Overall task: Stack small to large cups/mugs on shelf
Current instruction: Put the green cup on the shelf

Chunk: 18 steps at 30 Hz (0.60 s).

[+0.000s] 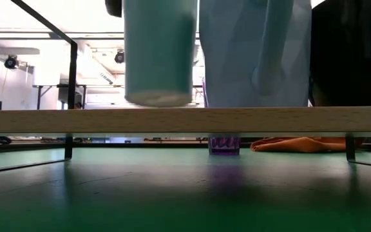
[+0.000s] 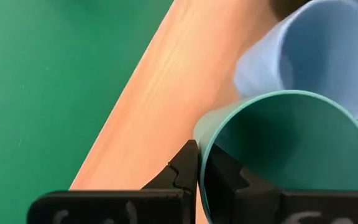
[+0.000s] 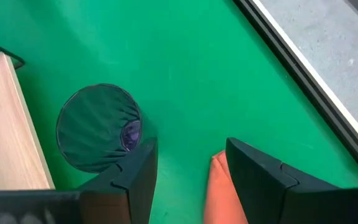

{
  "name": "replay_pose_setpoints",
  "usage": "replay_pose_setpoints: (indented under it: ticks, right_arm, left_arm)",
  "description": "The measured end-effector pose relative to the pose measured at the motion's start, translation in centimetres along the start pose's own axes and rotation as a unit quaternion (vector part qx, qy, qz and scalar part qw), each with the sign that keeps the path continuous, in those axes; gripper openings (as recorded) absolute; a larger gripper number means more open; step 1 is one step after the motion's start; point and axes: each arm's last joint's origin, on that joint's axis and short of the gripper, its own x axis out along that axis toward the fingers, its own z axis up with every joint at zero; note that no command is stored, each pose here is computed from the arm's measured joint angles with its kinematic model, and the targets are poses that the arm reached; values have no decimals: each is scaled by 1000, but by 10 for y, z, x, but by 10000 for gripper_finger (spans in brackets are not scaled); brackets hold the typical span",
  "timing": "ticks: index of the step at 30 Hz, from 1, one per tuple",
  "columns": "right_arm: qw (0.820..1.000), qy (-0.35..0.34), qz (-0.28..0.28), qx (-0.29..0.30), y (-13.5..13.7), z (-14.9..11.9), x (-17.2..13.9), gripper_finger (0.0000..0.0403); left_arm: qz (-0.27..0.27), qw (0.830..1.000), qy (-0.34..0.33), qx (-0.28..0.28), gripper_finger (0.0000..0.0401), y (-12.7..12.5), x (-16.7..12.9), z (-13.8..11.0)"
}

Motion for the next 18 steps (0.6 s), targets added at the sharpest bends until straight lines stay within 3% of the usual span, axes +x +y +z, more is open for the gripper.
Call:
replay_pose_setpoints:
  ticks: [18]
  right_arm:
    - [1000,-1,10,-25,1,0,0,183]
  left_arm:
    - [11,998,31,-45,0,-7,9,-13]
